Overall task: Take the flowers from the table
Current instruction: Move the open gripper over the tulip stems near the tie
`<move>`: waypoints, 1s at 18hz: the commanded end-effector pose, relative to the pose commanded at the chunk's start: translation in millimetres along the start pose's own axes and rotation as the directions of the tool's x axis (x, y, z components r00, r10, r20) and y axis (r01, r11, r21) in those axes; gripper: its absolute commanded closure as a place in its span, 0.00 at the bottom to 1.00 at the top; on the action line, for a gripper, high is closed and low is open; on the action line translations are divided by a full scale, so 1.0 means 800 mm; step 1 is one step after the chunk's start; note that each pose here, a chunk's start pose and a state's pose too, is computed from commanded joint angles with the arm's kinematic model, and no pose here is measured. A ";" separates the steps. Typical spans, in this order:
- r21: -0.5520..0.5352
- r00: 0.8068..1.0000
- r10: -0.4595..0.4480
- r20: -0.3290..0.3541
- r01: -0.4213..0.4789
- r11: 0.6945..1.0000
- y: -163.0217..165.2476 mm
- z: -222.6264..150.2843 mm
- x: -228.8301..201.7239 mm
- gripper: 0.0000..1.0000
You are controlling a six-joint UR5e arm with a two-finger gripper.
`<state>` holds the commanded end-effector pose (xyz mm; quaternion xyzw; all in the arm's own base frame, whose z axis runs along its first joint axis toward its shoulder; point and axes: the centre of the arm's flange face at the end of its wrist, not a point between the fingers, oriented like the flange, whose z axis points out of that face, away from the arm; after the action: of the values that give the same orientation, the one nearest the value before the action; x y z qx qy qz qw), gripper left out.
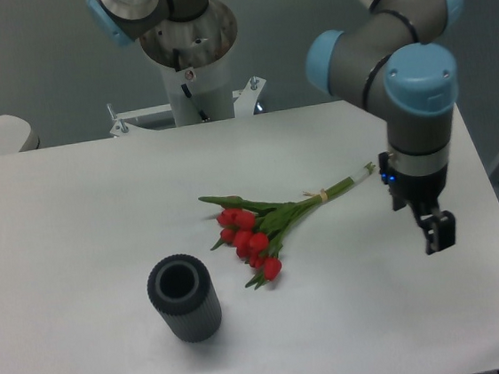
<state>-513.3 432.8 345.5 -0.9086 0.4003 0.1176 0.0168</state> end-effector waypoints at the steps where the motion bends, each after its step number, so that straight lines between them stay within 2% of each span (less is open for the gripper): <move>1: 0.003 1.000 -0.002 -0.005 0.002 1.000 -0.003 0.002 0.009 0.00; 3: 0.005 1.000 -0.024 0.000 0.024 1.000 -0.007 -0.006 0.018 0.00; 7: 0.004 0.991 -0.127 -0.041 0.127 0.992 -0.018 0.000 0.051 0.00; 11: 0.017 0.968 -0.229 -0.098 0.232 0.973 -0.038 0.018 0.096 0.00; 14: 0.018 0.957 -0.250 -0.146 0.256 0.967 -0.047 0.029 0.116 0.00; 18: 0.019 0.932 -0.282 -0.228 0.294 0.956 -0.055 0.045 0.131 0.00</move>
<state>-419.9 390.9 284.2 -0.9641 0.2653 0.0009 0.0128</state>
